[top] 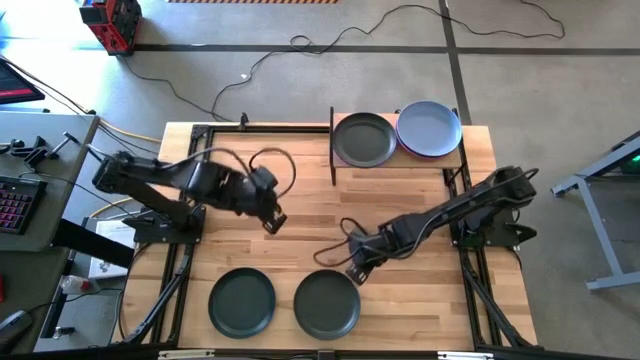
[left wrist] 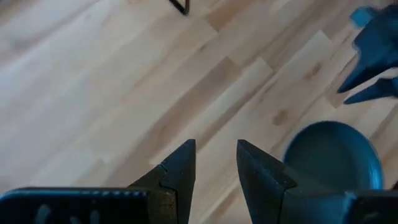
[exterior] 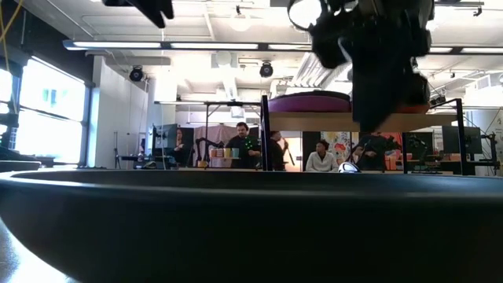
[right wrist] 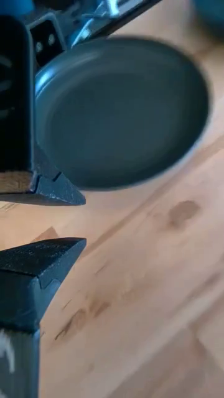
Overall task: Place and stack plates onto a shelf
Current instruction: Stack the right black plate on top of the other black plate on the shelf
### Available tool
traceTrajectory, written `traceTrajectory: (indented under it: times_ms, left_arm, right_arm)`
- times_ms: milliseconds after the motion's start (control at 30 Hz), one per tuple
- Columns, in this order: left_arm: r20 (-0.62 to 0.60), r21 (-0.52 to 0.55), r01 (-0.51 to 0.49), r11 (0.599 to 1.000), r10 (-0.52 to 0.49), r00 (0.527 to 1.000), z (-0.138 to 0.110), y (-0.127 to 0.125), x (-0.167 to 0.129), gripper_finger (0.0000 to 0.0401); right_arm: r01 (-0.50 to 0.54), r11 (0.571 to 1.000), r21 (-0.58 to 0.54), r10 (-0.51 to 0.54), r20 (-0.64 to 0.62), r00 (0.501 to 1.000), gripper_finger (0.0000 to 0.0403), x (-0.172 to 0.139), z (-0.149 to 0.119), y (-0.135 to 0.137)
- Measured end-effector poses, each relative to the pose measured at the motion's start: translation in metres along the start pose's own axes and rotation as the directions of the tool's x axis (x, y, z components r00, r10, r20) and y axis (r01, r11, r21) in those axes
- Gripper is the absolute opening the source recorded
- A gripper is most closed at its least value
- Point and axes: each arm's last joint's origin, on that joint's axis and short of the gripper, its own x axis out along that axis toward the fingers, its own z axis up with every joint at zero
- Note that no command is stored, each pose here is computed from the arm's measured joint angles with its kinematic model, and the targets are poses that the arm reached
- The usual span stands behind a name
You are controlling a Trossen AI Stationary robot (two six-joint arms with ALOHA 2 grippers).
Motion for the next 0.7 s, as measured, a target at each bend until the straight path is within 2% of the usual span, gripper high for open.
traceTrajectory:
  times_ms: [167, 333, 467, 700]
  left_arm:
    - [-0.039, -0.049, -0.006, 0.999, 0.004, 0.999, -0.028, -0.009, 0.008, 0.0106]
    - [-0.075, -0.095, -0.039, 0.995, 0.032, 0.997, -0.051, -0.012, 0.017, 0.0106]
    - [-0.087, -0.132, -0.055, 0.99, 0.044, 0.995, -0.063, -0.012, 0.022, 0.0106]
    - [-0.103, -0.168, -0.083, 0.982, 0.066, 0.992, -0.075, -0.011, 0.029, 0.0106]
  right_arm:
    - [0.005, 1.0, -0.021, -0.006, -0.031, 1.0, 0.0073, 0.023, -0.006, 0.004]
    - [-0.015, 0.999, -0.041, 0.014, -0.03, 0.999, 0.0073, 0.034, -0.011, 0.009]
    - [0.006, 0.999, -0.054, -0.006, 0.004, 1.0, 0.0073, 0.038, -0.013, 0.01]
    - [-0.017, 0.997, -0.076, 0.02, 0.034, 0.999, 0.0073, 0.039, -0.014, 0.014]
